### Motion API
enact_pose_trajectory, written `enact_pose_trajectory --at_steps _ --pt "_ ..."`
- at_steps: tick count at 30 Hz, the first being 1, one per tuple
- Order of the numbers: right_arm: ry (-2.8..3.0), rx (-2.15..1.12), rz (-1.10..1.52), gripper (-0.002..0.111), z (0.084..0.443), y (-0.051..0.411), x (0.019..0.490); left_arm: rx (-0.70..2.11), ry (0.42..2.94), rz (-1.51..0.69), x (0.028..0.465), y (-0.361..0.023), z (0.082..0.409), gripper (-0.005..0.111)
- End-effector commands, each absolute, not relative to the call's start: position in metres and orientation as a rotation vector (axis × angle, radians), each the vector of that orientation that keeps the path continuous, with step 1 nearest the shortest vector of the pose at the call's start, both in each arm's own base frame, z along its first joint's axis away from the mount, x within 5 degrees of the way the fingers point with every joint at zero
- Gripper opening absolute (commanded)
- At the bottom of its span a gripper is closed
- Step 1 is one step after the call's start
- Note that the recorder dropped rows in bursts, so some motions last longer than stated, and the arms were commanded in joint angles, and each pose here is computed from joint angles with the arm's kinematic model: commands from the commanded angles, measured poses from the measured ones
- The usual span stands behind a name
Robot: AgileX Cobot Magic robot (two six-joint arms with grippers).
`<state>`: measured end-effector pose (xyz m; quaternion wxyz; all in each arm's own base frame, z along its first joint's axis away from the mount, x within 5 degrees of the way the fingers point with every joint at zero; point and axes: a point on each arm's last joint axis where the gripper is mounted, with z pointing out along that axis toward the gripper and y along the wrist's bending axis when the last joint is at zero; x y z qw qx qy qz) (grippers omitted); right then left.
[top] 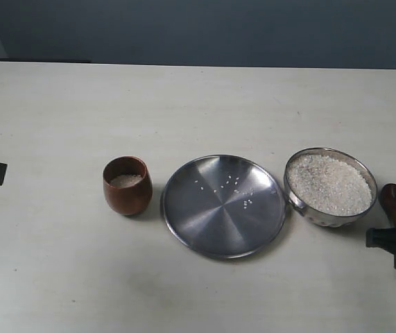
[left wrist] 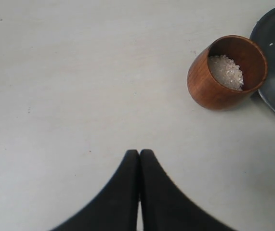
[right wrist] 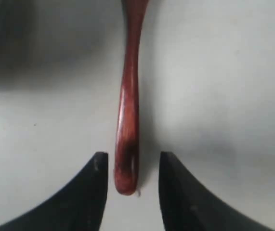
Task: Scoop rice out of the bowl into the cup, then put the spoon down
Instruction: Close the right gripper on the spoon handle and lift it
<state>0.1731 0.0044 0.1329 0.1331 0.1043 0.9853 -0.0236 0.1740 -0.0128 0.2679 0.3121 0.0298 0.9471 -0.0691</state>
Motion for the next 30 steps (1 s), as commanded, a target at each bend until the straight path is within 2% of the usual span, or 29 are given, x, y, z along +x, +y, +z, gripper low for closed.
enact_pose_trajectory --at_steps 1,8,19,21,23,24,30 --pt "2.849 0.311 -0.06 0.034 0.132 0.004 0.173 0.078 2.491 -0.176 0.175 -0.012 0.268 0.0" --pt "2.826 0.305 -0.044 0.031 0.132 0.005 0.176 0.078 2.491 -0.176 0.175 -0.012 0.268 0.0" --pt "2.924 0.315 -0.057 0.031 0.109 0.006 0.178 0.078 2.491 -0.176 0.175 -0.012 0.268 0.0" --pt "2.933 0.316 -0.061 0.023 0.109 0.006 0.177 0.078 2.491 -0.176 0.175 -0.012 0.268 0.0" --pt "2.933 0.316 -0.062 0.003 0.109 0.006 0.178 0.078 2.491 -0.176 0.175 -0.012 0.268 0.0" --pt "2.933 0.316 -0.062 0.0 0.109 0.006 0.178 0.078 2.491 -0.176 0.175 -0.012 0.268 0.0" --pt "2.936 0.261 -0.147 0.0 0.127 0.002 0.187 0.078 2.491 -0.176 0.175 -0.012 0.268 0.0"
